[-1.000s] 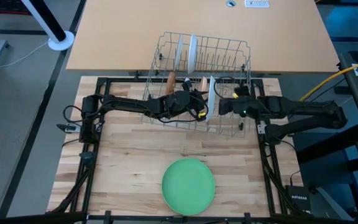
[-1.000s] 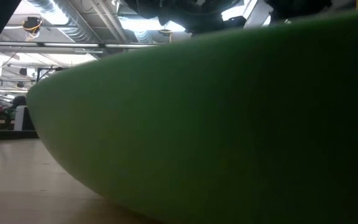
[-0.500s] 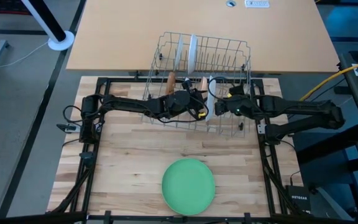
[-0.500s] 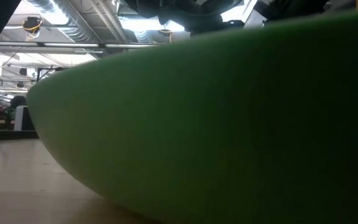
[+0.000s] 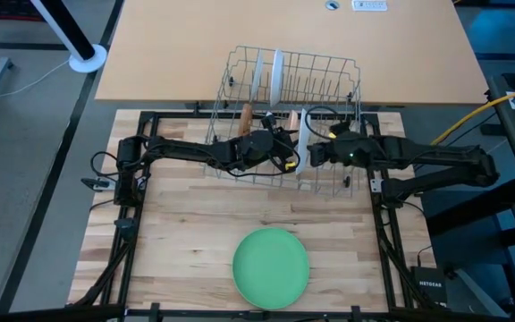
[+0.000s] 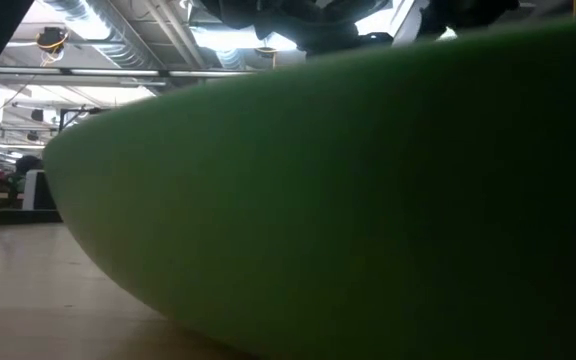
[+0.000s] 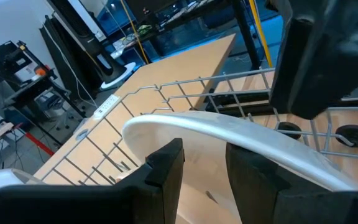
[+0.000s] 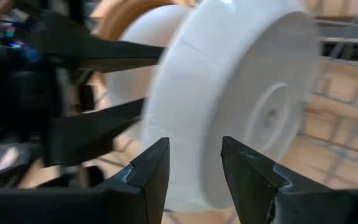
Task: Sort dishes
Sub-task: Put the white plate into the gray dishwasher rack, then put the green plate into the gray dishwasher rack
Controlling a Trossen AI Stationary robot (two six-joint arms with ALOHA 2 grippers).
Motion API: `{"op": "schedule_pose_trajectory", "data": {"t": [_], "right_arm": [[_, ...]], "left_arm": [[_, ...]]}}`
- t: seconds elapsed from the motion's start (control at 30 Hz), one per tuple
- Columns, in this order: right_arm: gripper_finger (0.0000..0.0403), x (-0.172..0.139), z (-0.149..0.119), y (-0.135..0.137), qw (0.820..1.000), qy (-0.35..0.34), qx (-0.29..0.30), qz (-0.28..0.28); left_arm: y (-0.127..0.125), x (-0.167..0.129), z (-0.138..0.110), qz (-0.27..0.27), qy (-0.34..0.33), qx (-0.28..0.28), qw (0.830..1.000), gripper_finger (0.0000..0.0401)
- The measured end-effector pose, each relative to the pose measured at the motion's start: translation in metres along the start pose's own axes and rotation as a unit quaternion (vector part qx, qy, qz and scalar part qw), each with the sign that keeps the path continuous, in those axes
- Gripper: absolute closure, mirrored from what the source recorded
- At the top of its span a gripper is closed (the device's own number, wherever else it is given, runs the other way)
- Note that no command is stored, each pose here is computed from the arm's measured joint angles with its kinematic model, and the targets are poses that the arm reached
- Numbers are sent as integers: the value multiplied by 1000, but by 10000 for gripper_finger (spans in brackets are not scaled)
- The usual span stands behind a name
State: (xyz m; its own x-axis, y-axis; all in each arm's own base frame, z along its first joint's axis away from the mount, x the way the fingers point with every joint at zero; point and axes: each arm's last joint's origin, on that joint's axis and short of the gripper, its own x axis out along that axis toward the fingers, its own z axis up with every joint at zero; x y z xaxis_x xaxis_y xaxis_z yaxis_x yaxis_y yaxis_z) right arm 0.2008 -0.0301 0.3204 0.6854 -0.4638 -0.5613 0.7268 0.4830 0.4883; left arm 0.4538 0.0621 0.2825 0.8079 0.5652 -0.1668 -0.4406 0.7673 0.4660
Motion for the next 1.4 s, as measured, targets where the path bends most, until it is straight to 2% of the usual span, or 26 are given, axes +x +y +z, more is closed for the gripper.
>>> {"op": "schedule_pose_trajectory", "data": {"t": [0.23, 0.63, 0.83, 1.03, 1.2, 1.4], "right_arm": [[251, 1, 1, 2, 1000, -1, 3, 9], [251, 1, -5, -8, 999, 18, -22, -45], [251, 0, -7, -10, 998, 26, -28, -56], [251, 0, -9, -14, 996, 37, -40, -77], [251, -1, -8, -16, 990, 20, -95, -98], [251, -3, -6, -17, 986, 4, -129, -109]], "left_arm": [[0, 0, 0, 0, 0, 0, 1000, 286], [4, -4, 3, 42, 13, 39, 998, 286], [6, -4, 0, 86, 44, 56, 994, 286], [6, -7, -3, 147, 91, 78, 982, 286], [-2, -16, 4, 157, 93, 87, 979, 286], [-16, -42, 23, 194, 111, 145, 964, 286]]}}
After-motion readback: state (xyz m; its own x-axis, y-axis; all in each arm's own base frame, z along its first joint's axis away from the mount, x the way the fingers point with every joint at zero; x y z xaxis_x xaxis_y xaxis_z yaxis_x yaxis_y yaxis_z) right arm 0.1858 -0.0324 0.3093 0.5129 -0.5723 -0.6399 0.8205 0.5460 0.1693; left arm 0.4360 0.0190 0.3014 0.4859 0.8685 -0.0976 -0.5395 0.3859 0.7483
